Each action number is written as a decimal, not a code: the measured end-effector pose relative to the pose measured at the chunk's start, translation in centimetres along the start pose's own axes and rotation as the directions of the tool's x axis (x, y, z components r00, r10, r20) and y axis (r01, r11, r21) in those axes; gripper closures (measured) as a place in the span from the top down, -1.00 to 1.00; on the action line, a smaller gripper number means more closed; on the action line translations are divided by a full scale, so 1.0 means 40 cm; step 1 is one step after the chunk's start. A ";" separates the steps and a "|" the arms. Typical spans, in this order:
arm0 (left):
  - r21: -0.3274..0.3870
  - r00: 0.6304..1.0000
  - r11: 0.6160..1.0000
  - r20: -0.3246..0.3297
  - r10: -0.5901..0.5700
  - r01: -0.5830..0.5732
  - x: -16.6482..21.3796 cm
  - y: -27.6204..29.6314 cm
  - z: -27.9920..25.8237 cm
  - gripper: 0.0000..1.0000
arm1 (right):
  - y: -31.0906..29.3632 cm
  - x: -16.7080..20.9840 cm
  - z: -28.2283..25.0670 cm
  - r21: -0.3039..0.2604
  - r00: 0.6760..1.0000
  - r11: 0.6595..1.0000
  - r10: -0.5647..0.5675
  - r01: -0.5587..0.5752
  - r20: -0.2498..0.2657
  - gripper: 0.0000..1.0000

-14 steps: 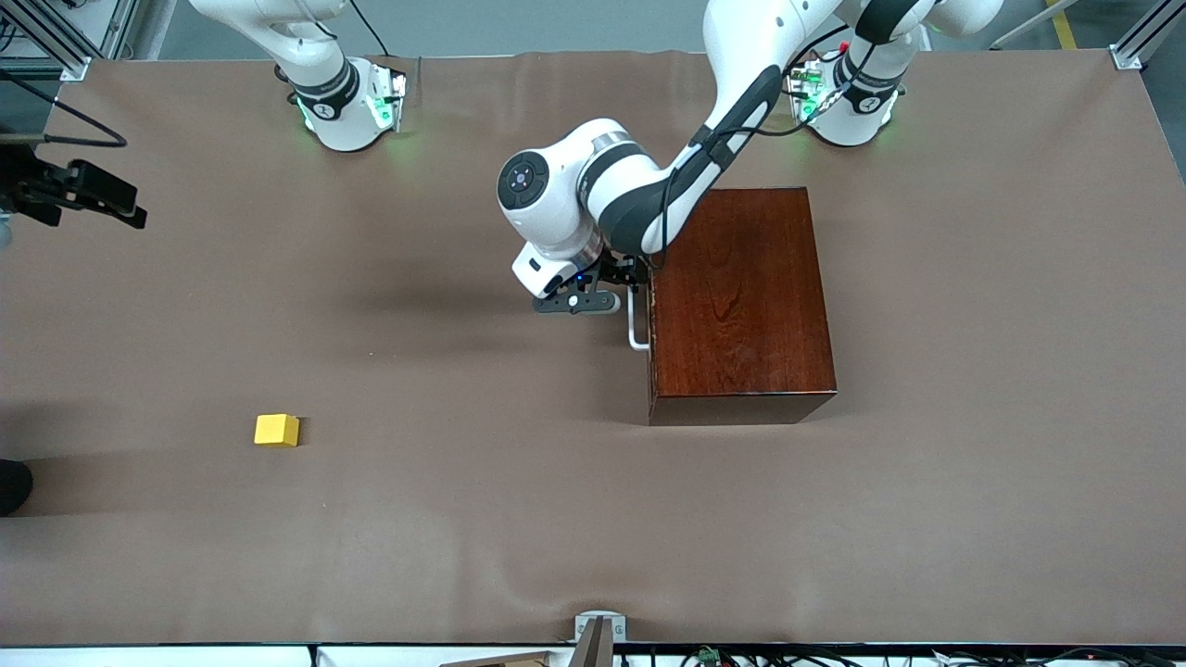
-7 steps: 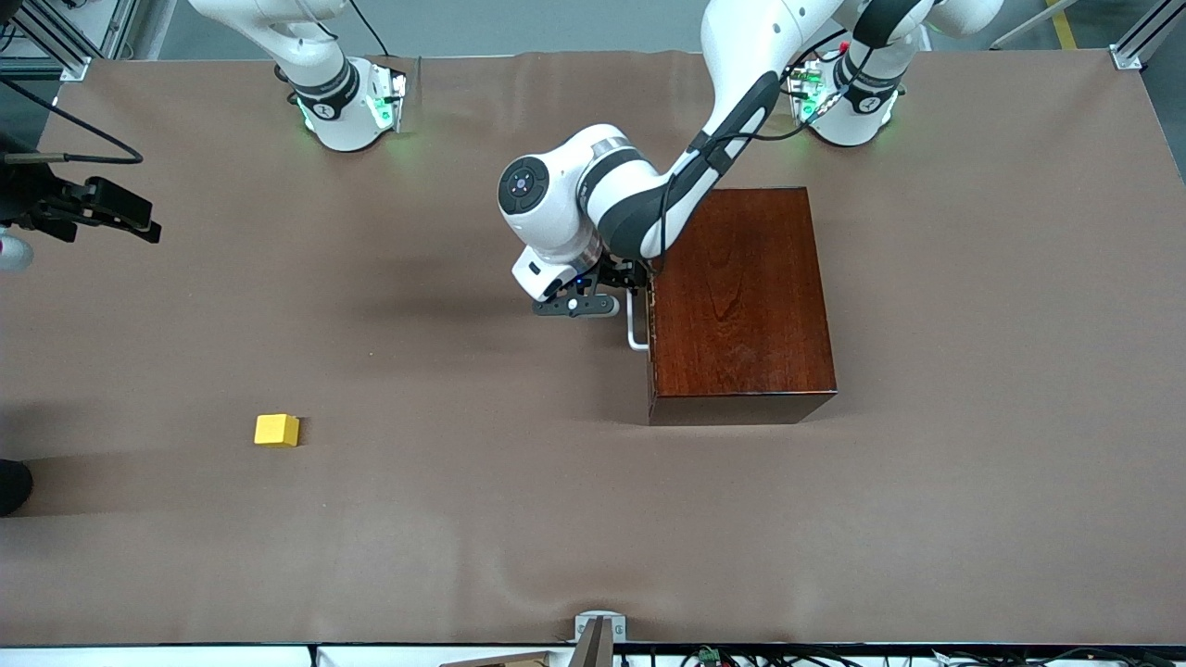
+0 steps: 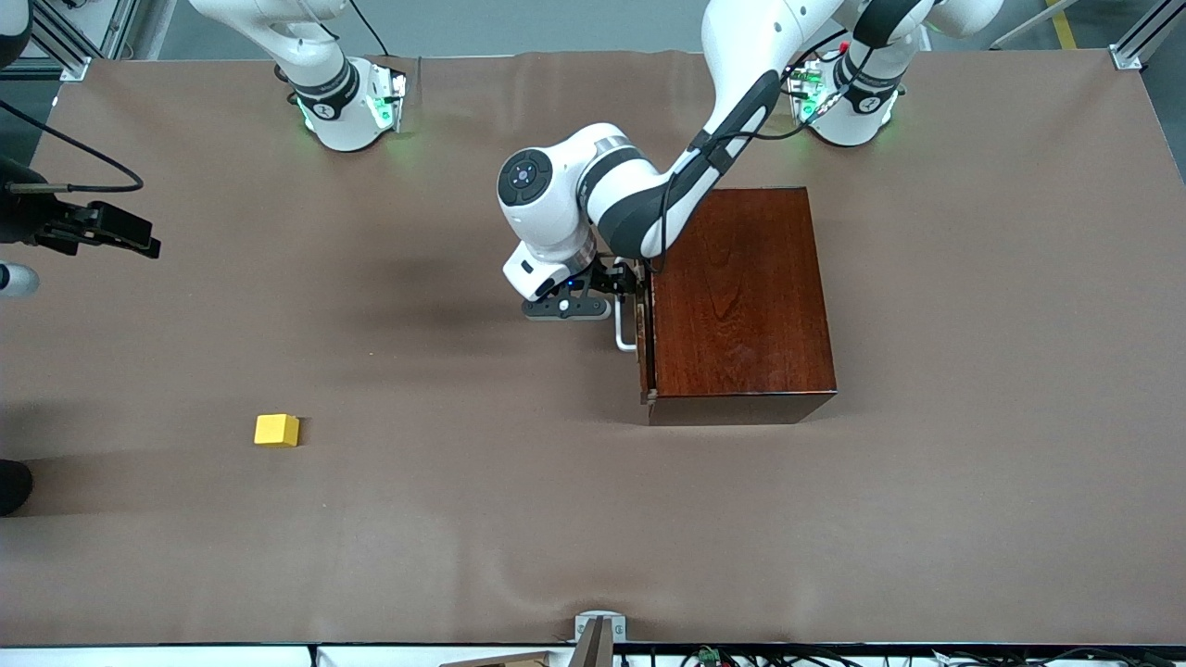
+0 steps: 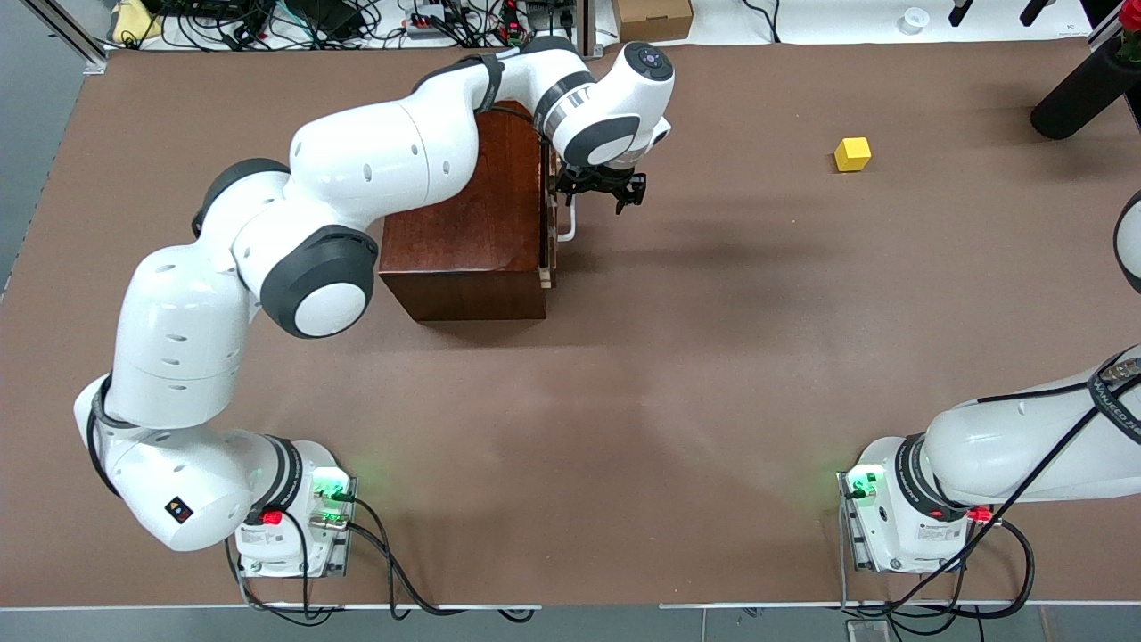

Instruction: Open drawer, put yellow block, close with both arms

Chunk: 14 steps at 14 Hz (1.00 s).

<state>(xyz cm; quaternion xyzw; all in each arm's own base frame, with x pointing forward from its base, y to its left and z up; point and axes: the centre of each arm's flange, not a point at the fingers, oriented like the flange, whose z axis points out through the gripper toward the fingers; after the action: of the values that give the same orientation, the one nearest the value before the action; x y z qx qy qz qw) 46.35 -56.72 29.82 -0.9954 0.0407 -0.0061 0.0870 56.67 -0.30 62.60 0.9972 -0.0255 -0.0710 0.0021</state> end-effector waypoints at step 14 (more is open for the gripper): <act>-0.167 0.998 0.986 -0.052 -0.024 0.015 0.007 0.051 -0.027 1.00 | 0.058 -0.030 0.025 -0.006 0.992 0.999 0.042 -0.041 0.122 1.00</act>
<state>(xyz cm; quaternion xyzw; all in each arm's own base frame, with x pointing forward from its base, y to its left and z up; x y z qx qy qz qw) 46.43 -58.93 30.52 -0.9990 0.0334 -0.0303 0.0023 55.25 -2.55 61.78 0.9902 -0.0461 -0.1320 0.0039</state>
